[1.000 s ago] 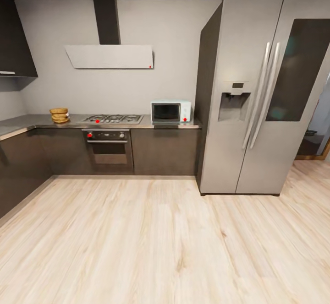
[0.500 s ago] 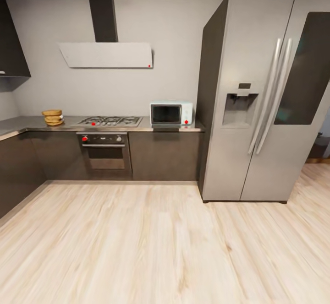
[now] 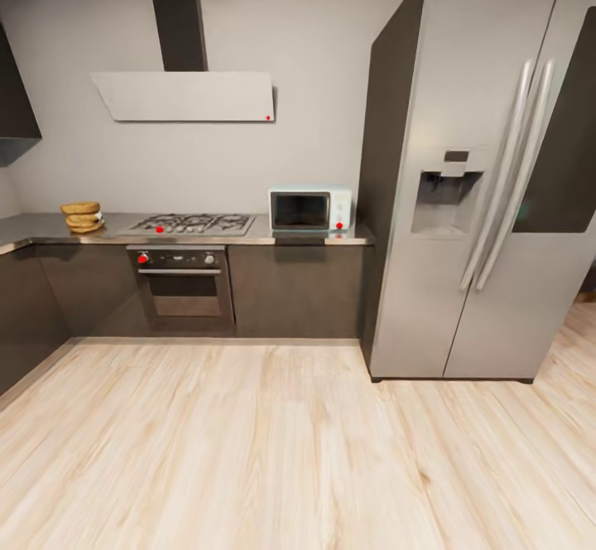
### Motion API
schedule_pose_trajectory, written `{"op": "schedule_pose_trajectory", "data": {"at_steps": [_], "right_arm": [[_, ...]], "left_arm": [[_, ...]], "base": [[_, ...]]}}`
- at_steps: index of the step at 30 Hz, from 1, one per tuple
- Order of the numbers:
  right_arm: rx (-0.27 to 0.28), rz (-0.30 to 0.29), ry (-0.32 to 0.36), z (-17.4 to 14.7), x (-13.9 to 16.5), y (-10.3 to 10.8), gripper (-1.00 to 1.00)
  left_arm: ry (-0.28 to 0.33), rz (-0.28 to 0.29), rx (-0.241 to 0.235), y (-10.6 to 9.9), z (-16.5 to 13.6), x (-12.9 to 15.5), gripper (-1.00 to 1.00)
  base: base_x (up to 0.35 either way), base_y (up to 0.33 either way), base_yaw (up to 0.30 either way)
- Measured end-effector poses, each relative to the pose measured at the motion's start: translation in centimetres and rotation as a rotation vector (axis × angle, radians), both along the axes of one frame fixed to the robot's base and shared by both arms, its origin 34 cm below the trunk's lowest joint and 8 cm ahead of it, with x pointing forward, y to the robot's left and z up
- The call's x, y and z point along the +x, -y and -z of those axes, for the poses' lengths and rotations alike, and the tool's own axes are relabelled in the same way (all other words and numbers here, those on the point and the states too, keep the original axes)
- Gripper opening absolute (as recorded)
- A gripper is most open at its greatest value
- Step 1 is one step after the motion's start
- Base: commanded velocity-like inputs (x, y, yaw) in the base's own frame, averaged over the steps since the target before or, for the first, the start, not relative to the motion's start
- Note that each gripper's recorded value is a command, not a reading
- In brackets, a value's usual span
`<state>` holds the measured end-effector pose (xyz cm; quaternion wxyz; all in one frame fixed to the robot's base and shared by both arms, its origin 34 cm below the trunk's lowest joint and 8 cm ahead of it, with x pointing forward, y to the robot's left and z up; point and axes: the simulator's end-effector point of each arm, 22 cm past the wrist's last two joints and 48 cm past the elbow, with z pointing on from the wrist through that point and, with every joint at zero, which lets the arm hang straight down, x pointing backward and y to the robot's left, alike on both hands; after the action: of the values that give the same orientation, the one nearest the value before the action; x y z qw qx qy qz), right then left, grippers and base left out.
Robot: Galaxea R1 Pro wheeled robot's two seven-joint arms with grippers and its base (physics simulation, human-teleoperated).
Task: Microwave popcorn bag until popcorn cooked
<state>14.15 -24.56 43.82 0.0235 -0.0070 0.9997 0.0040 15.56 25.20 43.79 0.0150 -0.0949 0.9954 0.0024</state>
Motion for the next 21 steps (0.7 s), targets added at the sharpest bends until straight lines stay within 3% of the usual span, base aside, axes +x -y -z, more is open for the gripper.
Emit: {"op": "schedule_pose_trajectory", "data": {"at_steps": [9,21], "right_arm": [[-0.003,0.0,0.001,0.0,0.01,0.2,1.0],[-0.006,0.007,0.001,0.0,0.02,0.4,1.0]], "left_arm": [[0.0,0.0,-0.001,0.08,0.0,0.0,1.0],[0.0,0.0,-0.001,0.08,0.0,0.0,1.0]], "base": [[0.326,0.0,0.082],[0.326,0.0,0.006]]}}
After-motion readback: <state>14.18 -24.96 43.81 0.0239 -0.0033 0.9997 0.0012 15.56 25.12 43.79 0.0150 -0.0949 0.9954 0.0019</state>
